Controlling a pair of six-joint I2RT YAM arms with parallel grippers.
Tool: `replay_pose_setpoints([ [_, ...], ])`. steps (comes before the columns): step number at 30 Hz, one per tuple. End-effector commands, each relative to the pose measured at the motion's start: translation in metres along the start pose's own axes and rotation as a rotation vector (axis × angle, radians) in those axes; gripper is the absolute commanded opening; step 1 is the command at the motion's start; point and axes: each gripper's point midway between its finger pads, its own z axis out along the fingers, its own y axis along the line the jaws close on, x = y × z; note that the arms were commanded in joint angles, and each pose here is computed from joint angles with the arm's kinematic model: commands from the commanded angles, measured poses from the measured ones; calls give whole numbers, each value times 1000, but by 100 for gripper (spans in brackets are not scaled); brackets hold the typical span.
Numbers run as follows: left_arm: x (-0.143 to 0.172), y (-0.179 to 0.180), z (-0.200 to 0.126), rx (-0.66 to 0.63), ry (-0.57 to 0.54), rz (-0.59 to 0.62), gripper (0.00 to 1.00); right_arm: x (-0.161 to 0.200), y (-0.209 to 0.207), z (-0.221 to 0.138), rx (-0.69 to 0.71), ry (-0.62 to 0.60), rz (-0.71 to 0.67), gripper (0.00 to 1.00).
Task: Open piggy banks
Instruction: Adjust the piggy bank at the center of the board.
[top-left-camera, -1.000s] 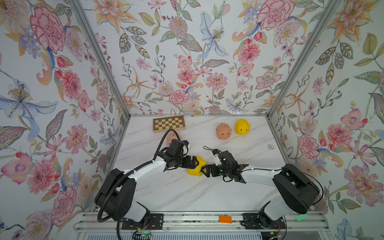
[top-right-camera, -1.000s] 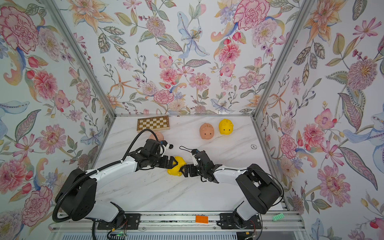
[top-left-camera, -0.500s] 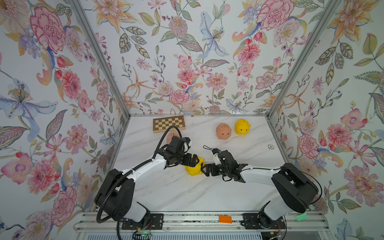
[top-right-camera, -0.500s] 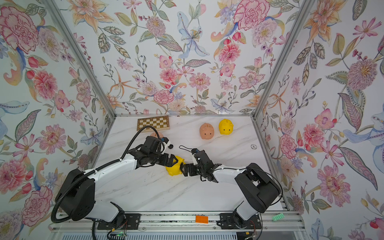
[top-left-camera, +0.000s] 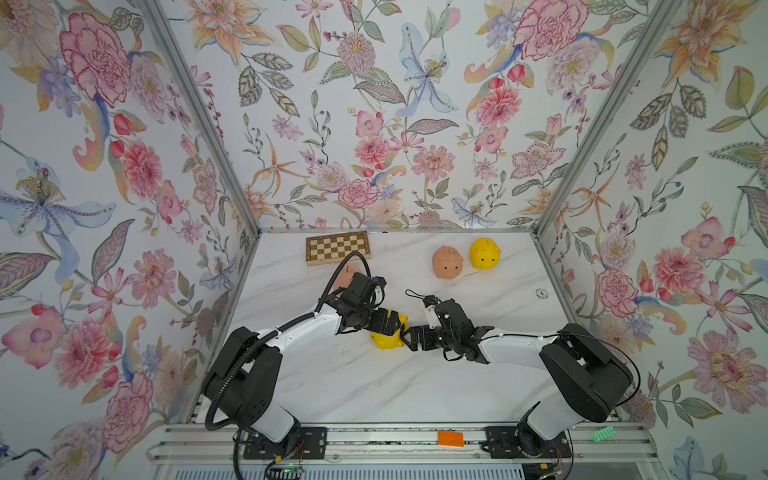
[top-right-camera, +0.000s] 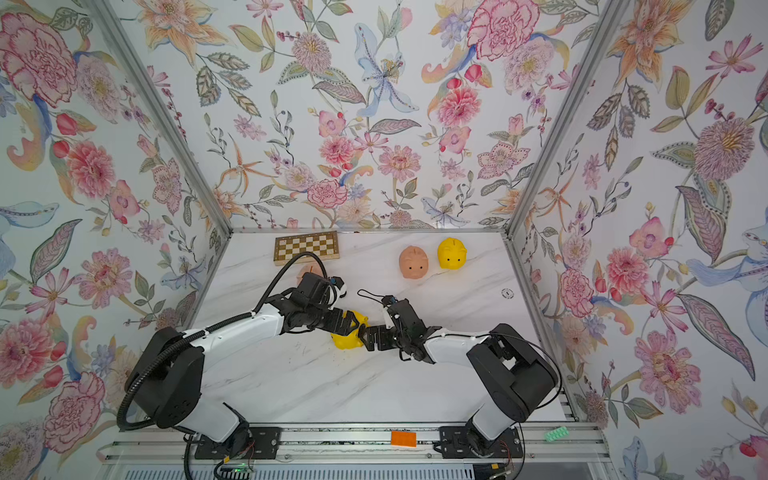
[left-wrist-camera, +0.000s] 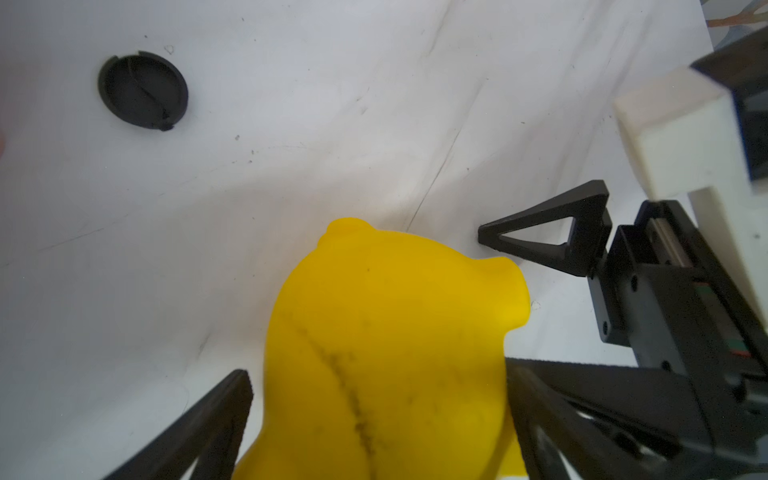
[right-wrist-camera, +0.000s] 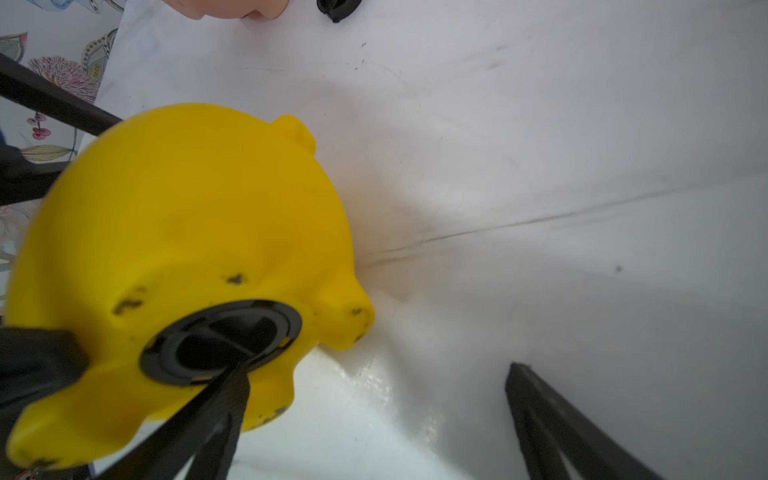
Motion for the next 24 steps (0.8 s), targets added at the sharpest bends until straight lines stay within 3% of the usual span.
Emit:
replay_pose_setpoints([
  [1, 8, 8, 8, -40, 43, 21, 99, -4, -1, 0, -8, -3, -1, 99],
  [9, 11, 10, 13, 10, 53, 0, 96, -10, -11, -28, -117, -81, 27, 94],
  [17, 17, 14, 17, 86, 44, -40, 94, -22, 10, -49, -272, -171, -2, 75],
  [24, 23, 18, 18, 114, 35, -62, 93, -30, 31, -39, -354, -195, 4, 63],
])
